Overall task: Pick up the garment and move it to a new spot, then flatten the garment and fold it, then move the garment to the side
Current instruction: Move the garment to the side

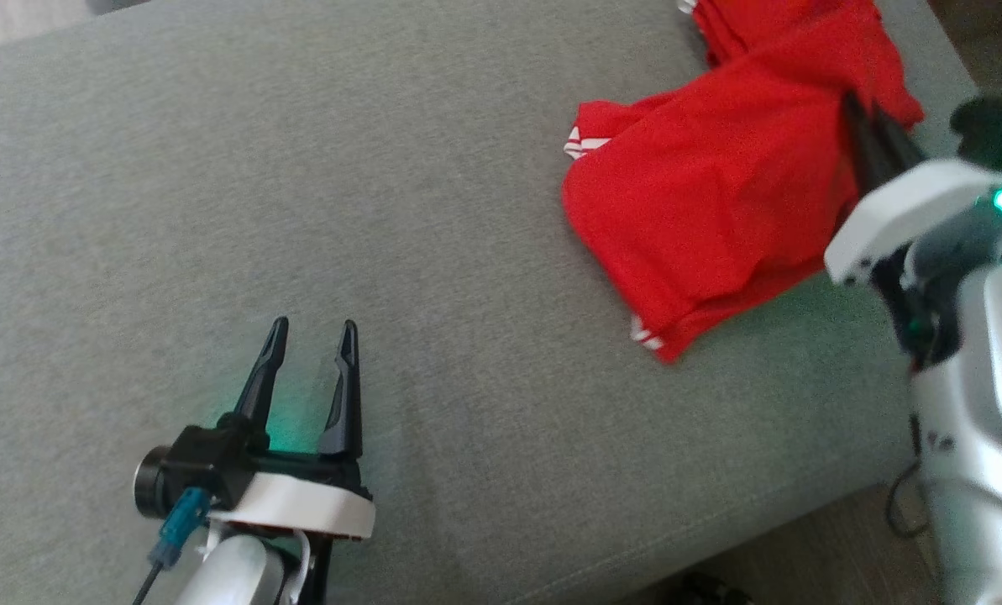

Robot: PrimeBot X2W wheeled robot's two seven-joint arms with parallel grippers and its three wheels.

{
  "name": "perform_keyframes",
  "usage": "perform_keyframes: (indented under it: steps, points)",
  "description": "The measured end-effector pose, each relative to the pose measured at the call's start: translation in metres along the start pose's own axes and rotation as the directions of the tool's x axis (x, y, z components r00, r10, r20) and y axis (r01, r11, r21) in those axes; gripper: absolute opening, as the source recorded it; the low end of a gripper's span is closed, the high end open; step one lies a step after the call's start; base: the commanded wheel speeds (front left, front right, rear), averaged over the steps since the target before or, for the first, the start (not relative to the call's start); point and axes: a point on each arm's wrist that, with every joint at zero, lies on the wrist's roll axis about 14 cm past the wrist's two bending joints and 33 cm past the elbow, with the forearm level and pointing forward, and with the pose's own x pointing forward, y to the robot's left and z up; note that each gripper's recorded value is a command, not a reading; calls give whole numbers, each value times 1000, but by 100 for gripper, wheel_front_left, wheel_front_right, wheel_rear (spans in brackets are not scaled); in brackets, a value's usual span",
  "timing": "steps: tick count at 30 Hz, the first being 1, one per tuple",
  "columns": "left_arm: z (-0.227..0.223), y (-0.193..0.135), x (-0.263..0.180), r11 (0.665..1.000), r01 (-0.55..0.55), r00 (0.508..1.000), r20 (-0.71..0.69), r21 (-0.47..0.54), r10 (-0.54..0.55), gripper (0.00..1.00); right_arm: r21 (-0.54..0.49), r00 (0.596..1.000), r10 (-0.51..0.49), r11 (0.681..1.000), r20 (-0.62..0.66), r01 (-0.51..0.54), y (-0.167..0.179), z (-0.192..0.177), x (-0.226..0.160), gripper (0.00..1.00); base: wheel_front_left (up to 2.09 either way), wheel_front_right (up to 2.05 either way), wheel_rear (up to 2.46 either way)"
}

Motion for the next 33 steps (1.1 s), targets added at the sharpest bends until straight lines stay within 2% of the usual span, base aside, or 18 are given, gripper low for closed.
perform_keyframes:
  steps: [5, 12, 23, 26, 27, 28, 29, 30, 33]
  points:
    - [5, 9, -10, 999, -41, 999, 20, 2, 41, 100, -62, 999, 28, 998, 34, -26, 5, 40, 23, 0, 0, 0, 0]
    - [8, 19, -24, 996, -88, 996, 34, 1, 88, 100, -91, 998, 26, 996, 57, -21, 0, 66, 38, 0, 0, 0, 0]
    - [6, 31, -40, 990, -138, 990, 31, -7, 138, 100, -144, 991, -129, 981, 25, 132, -68, 75, 52, 0, 0, 0, 0]
    - [3, 33, -41, 990, -143, 989, 21, -7, 143, 100, -159, 988, -153, 975, 27, 155, -76, 77, 56, 0, 0, 0, 0]
    - [2, 34, -41, 989, -145, 989, 18, -9, 146, 100, -164, 987, -160, 973, 33, 163, -78, 78, 58, 14, 0, 0, 0]
    - [1, 35, -41, 989, -148, 989, 17, -11, 148, 100, -174, 987, -158, 971, 36, 162, -77, 78, 61, 36, 0, 0, 0]
    - [0, 37, -41, 989, -150, 989, 13, -12, 150, 100, -177, 987, -153, 971, 47, 159, -75, 78, 64, 89, 0, 0, 0]
    - [-1, 38, -41, 988, -152, 988, 7, -14, 153, 100, -170, 986, -157, 972, 58, 165, -77, 77, 66, 100, 0, 0, 0]
    - [-4, 41, -40, 988, -157, 988, -4, -8, 157, 100, -192, 981, -178, 963, 80, 191, -84, 72, 70, 100, 0, 0, 0]
